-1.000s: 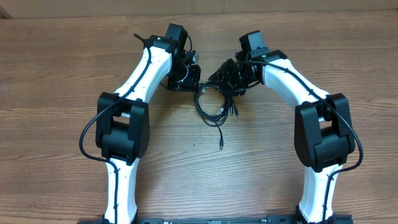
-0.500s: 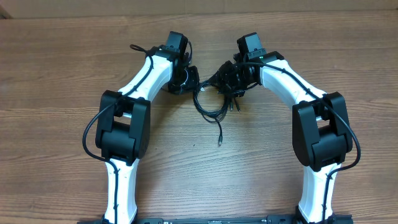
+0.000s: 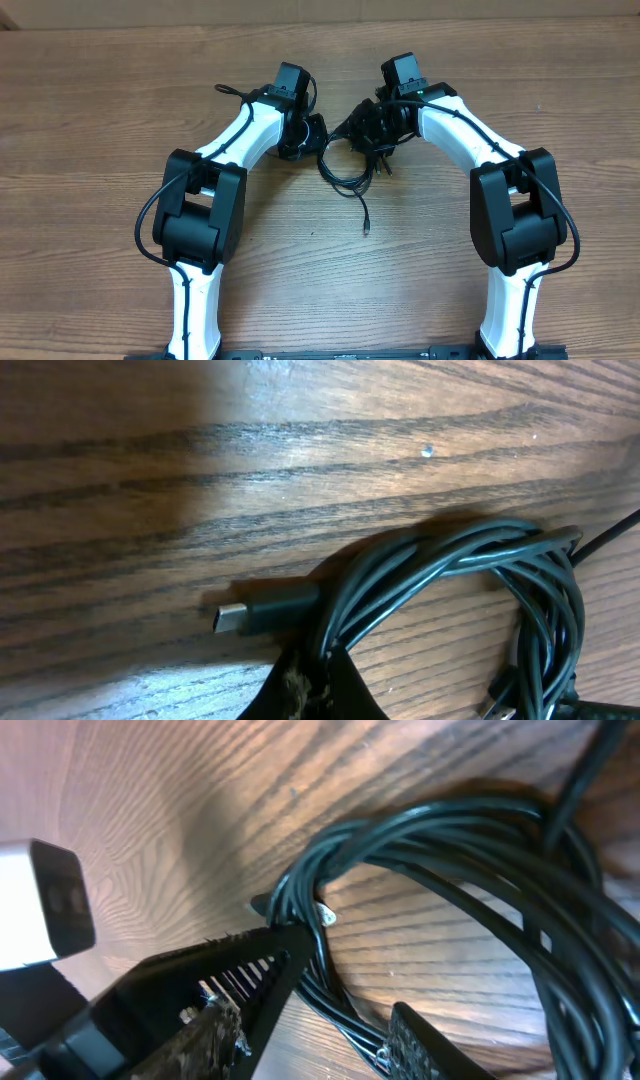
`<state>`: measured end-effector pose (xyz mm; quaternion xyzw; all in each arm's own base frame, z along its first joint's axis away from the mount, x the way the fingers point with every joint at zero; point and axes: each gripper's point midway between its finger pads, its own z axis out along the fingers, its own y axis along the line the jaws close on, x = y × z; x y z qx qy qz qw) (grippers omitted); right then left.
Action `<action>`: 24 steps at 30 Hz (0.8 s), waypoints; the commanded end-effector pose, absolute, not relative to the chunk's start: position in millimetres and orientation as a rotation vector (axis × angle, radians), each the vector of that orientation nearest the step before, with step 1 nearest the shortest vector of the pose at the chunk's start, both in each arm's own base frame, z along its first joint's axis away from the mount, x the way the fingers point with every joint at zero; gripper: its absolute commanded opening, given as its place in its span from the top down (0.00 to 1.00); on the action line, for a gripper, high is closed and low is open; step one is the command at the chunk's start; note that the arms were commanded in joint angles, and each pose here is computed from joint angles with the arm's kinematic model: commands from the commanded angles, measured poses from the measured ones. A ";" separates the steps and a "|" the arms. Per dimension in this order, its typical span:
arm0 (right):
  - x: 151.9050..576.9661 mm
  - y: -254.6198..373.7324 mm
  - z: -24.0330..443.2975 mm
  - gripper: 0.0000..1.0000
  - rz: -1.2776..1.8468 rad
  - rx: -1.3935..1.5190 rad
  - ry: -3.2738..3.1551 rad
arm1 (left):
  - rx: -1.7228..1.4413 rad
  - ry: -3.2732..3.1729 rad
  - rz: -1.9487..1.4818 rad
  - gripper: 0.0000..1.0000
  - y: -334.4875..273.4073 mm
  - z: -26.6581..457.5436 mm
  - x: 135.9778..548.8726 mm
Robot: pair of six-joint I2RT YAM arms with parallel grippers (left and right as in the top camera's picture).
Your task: Untangle cables
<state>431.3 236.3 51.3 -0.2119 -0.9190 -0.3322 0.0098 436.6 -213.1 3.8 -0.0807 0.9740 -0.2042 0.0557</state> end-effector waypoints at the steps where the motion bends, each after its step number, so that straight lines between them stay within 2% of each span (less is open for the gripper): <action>1: 427.1 236.1 44.1 0.53 -1.009 -0.643 -2.876 | -0.257 3.052 -0.547 0.96 -207.8 -22.6 413.0; 4: 427.6 236.0 44.2 0.53 -1.010 -0.643 -2.877 | -0.005 2.977 -0.767 0.96 -231.2 17.5 415.1; 6: 428.1 236.4 44.7 0.53 -1.015 -0.641 -2.879 | 0.198 2.859 -0.911 0.96 -246.6 60.7 413.9; 11: 427.9 236.4 44.4 0.53 -1.014 -0.636 -2.880 | 0.283 2.759 -0.954 0.96 -247.9 103.8 412.5; 21: 423.4 242.5 43.9 0.54 -1.013 -0.604 -2.880 | 0.178 2.798 -1.010 0.96 -241.5 104.3 410.1; 24: 417.9 242.6 42.9 0.59 -1.001 -0.567 -2.877 | 0.117 2.828 -0.946 0.96 -234.2 98.7 411.6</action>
